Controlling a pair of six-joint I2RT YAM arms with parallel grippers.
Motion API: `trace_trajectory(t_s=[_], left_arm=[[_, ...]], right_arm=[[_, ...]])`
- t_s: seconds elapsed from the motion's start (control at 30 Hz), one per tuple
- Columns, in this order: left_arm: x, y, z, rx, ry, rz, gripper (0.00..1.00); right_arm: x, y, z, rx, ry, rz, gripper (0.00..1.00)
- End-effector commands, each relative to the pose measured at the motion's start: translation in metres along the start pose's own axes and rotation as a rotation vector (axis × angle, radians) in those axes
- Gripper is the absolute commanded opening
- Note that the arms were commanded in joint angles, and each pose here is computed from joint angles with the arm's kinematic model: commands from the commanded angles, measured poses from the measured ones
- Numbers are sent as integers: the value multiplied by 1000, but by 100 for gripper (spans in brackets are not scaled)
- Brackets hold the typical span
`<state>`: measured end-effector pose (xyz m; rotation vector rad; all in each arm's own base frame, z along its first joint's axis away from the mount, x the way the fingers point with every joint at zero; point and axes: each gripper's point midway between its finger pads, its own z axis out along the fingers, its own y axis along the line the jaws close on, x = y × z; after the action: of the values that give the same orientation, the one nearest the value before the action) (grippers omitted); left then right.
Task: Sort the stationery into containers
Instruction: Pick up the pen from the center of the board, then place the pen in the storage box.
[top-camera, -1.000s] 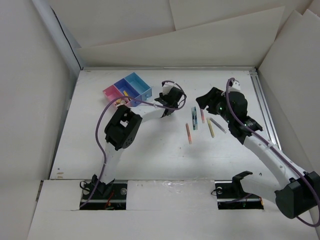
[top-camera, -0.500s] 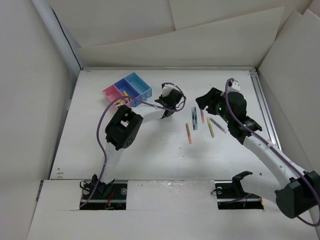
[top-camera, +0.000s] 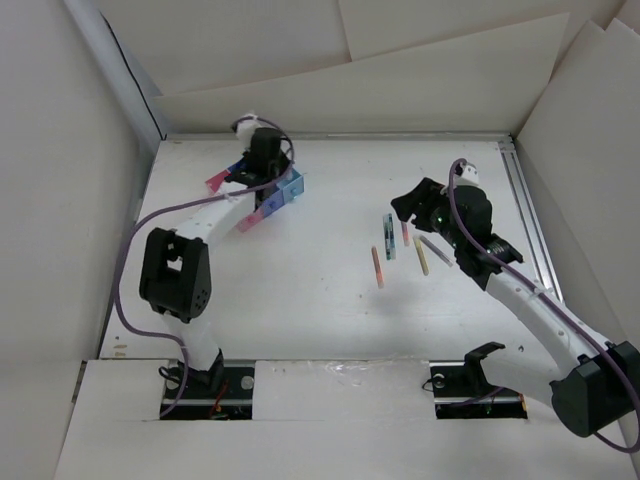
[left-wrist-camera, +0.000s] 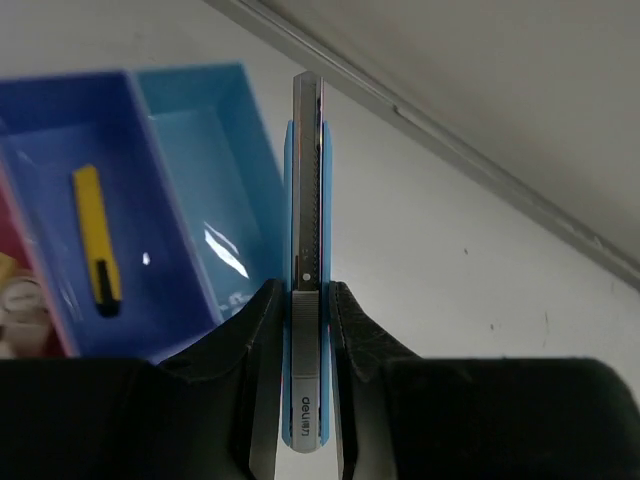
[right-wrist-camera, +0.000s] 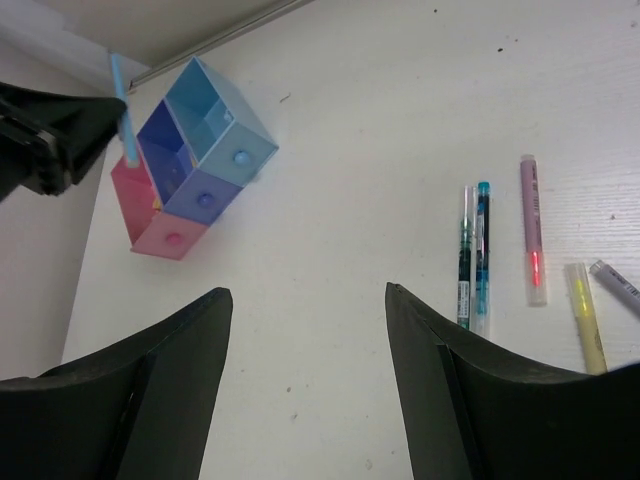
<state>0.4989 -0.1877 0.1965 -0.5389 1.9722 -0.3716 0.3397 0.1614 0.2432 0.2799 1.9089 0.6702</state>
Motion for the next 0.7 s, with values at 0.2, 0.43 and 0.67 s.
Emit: trace_trajectory(t_s=[0.2, 0.43, 0.67], left_arm=[[-39, 80, 33, -126, -27, -131, 0], [-33, 101, 47, -215, -26, -107, 0], [-26, 121, 49, -284, -46, -84, 7]], right_arm=[[-4, 8, 0, -32, -15, -14, 69], [-3, 4, 3, -15, -16, -14, 69], [-1, 6, 3, -19, -14, -17, 69]])
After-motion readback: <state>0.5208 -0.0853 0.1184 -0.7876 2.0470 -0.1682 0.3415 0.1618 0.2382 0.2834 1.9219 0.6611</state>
